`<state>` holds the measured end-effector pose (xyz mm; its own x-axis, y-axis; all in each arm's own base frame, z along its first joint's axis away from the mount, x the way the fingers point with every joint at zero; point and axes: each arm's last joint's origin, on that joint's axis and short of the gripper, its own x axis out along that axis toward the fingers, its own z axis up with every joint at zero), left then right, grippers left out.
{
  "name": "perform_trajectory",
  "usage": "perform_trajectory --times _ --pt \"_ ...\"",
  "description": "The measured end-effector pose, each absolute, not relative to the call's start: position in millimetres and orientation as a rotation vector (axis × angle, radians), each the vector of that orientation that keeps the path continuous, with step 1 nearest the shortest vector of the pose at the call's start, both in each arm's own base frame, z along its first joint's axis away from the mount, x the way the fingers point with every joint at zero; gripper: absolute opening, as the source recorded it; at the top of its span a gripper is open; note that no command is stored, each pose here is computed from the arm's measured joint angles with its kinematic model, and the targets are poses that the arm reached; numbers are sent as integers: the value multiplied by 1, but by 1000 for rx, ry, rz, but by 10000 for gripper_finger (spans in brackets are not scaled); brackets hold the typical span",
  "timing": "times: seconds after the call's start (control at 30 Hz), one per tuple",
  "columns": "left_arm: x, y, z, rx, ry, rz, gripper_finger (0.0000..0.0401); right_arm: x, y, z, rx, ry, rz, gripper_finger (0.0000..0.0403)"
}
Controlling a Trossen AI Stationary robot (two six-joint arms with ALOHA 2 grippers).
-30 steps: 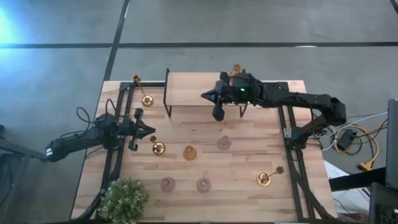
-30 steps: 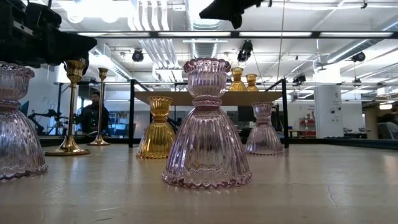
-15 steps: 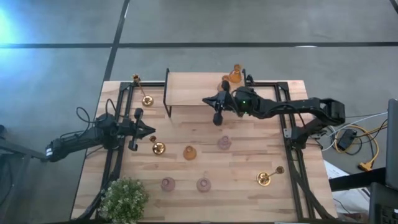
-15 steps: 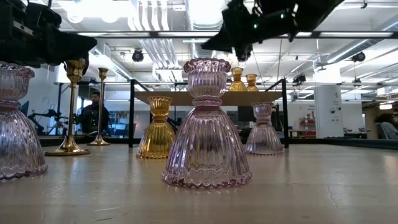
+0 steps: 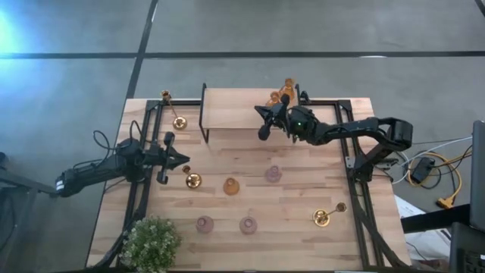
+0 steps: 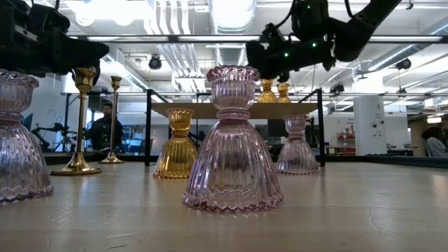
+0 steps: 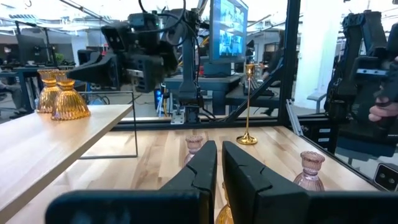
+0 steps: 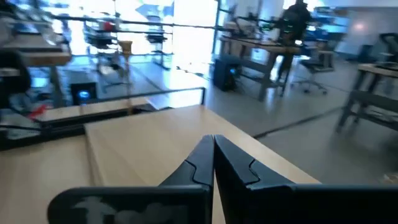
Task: Pick & Place candle stick holders
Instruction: Put the bottom yellow glass candle holder on the shelf
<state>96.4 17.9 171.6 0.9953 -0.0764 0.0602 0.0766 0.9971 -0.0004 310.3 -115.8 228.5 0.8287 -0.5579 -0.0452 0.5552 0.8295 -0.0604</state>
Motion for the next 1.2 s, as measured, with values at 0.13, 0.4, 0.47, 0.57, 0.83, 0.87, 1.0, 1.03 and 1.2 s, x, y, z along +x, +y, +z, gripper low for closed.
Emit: perform_trajectory --times 0.13,0.4,0.47,0.57,0.83,0.87,1.0,1.03,1.2 --pt "96 18 172 -3 -60 -76 30 311 -119 224 -30 70 -629 8" --pt "96 18 172 -3 -61 -77 30 312 -122 217 12 72 -739 8" --pt "96 18 172 -3 -61 -77 30 311 -123 217 18 71 -766 8" --pt "96 18 172 -3 -61 -76 30 311 -123 217 13 72 -795 8" --pt "96 18 172 -3 -61 -76 30 308 -125 218 0 77 -877 8" --pt "96 18 172 -3 -61 -77 30 308 -125 218 -1 77 -886 8" --pt "96 18 172 -3 -61 -76 30 307 -125 218 -2 80 -901 8" --pt "96 18 172 -3 -61 -76 30 307 -126 218 -3 83 -910 8" --pt "96 18 172 -3 -61 -76 30 306 -126 215 -12 114 -937 8"
